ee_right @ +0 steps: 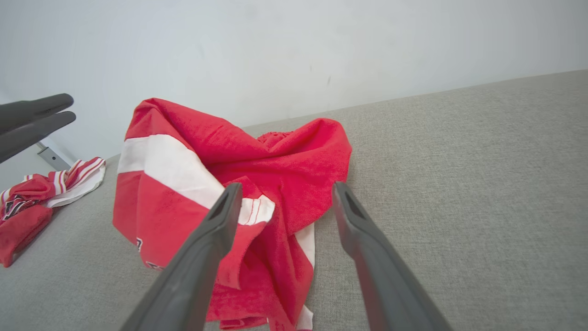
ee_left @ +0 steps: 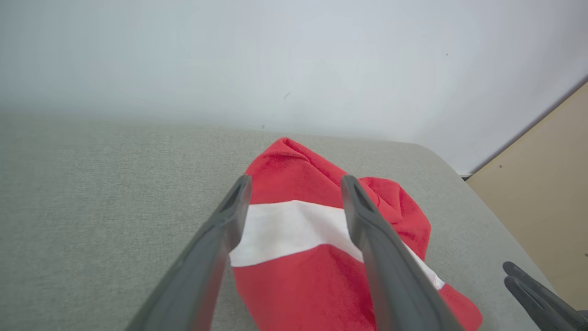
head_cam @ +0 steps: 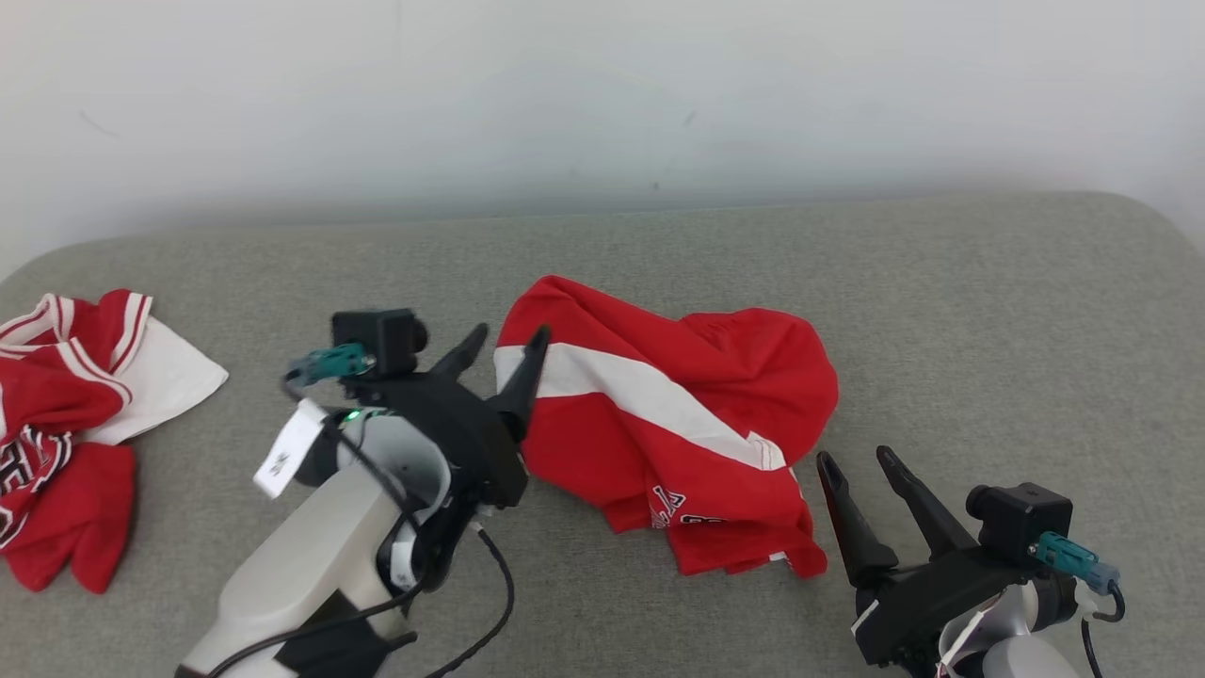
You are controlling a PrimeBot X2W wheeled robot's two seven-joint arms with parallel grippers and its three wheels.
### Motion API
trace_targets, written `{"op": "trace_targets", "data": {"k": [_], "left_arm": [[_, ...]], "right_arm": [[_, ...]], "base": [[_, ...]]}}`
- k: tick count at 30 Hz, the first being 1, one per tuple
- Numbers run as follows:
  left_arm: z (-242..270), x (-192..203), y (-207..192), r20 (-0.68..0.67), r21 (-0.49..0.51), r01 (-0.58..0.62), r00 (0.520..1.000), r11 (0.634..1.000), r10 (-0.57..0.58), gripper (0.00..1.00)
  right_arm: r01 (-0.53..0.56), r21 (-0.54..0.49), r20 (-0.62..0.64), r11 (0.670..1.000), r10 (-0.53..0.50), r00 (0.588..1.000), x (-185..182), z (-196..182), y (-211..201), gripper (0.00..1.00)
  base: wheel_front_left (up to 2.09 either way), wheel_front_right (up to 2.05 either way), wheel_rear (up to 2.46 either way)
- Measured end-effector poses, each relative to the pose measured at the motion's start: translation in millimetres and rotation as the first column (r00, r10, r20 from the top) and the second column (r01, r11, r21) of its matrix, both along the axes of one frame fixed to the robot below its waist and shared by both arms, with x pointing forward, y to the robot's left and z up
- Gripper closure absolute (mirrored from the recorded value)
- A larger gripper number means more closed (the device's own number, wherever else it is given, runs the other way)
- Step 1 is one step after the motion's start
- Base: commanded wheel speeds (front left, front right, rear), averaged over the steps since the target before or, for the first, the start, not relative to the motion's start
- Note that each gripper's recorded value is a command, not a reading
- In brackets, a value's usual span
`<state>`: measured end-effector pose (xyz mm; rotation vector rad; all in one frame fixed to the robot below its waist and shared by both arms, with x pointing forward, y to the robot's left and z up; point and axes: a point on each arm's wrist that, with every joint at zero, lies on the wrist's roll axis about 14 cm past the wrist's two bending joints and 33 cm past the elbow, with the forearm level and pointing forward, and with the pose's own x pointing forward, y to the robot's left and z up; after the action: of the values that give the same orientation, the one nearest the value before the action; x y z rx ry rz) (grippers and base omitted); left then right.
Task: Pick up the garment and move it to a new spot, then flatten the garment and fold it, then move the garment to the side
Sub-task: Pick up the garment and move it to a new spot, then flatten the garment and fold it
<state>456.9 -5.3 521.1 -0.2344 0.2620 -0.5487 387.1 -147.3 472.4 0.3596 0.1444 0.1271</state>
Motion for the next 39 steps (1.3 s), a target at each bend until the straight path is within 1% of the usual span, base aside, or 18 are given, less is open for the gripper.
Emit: {"op": "trace_targets", "data": {"k": [3, 8, 11, 14, 16, 18, 22, 27, 33, 37, 39], "left_arm": [[6, 0, 23, 0.042, -0.047, -0.078, 0.996, 0.996, 0.08, 0.0], [16, -11, 62, 0.106, -0.122, -0.193, 0.973, 0.974, 0.206, 0.0], [29, -19, 89, 0.156, -0.175, -0.271, 0.942, 0.947, 0.298, 0.0], [44, -30, 112, 0.189, -0.24, -0.333, 0.906, 0.912, 0.38, 0.0], [51, -38, 124, 0.206, -0.265, -0.359, 0.886, 0.895, 0.416, 0.0], [54, -44, 128, 0.214, -0.272, -0.363, 0.88, 0.891, 0.424, 0.0], [56, -63, 138, 0.226, -0.296, -0.374, 0.866, 0.879, 0.445, 0.0], [42, -81, 150, 0.211, -0.279, -0.39, 0.867, 0.878, 0.452, 0.0], [17, -98, 161, 0.195, -0.189, -0.406, 0.877, 0.894, 0.44, 0.0], [7, -104, 171, 0.196, -0.132, -0.437, 0.868, 0.89, 0.456, 0.0], [4, -105, 175, 0.194, -0.12, -0.453, 0.862, 0.883, 0.469, 0.0]], "right_arm": [[-0.02, 0.002, -0.009, 1.0, 0.02, 1.0, 2, -1, 6, 0.0], [-0.054, 0.004, -0.015, 0.999, 0.054, 0.998, 7, 1, 16, 0.0], [-0.068, 0.011, -0.026, 0.998, 0.068, 0.997, 10, 2, 20, 0.0], [-0.071, 0.039, -0.043, 0.997, 0.073, 0.996, 13, 2, 21, 0.0], [-0.07, 0.066, -0.055, 0.995, 0.074, 0.996, 15, 2, 22, 0.0], [-0.07, 0.074, -0.064, 0.995, 0.075, 0.995, 16, 1, 21, 0.0], [-0.091, 0.096, -0.126, 0.991, 0.103, 0.987, 17, -6, 26, 0.0], [-0.133, 0.104, -0.227, 0.986, 0.153, 0.962, 18, -18, 34, 0.0], [-0.166, 0.079, -0.319, 0.983, 0.183, 0.93, 24, -26, 35, 0.0], [-0.186, 0.074, -0.356, 0.98, 0.2, 0.913, 28, -31, 39, 0.0], [-0.204, 0.078, -0.383, 0.976, 0.218, 0.898, 27, -36, 44, 0.0]], "base": [[0.0, 0.0, 0.0], [0.0, 0.0, 0.0], [0.0, 0.0, 0.0], [0.0, 0.0, 0.0], [0.0, 0.0, 0.0], [0.0, 0.0, 0.0], [0.0, 0.0, 0.0], [0.0, 0.0, 0.0], [0.0, 0.0, 0.0], [0.0, 0.0, 0.0], [0.0, 0.0, 0.0]]}}
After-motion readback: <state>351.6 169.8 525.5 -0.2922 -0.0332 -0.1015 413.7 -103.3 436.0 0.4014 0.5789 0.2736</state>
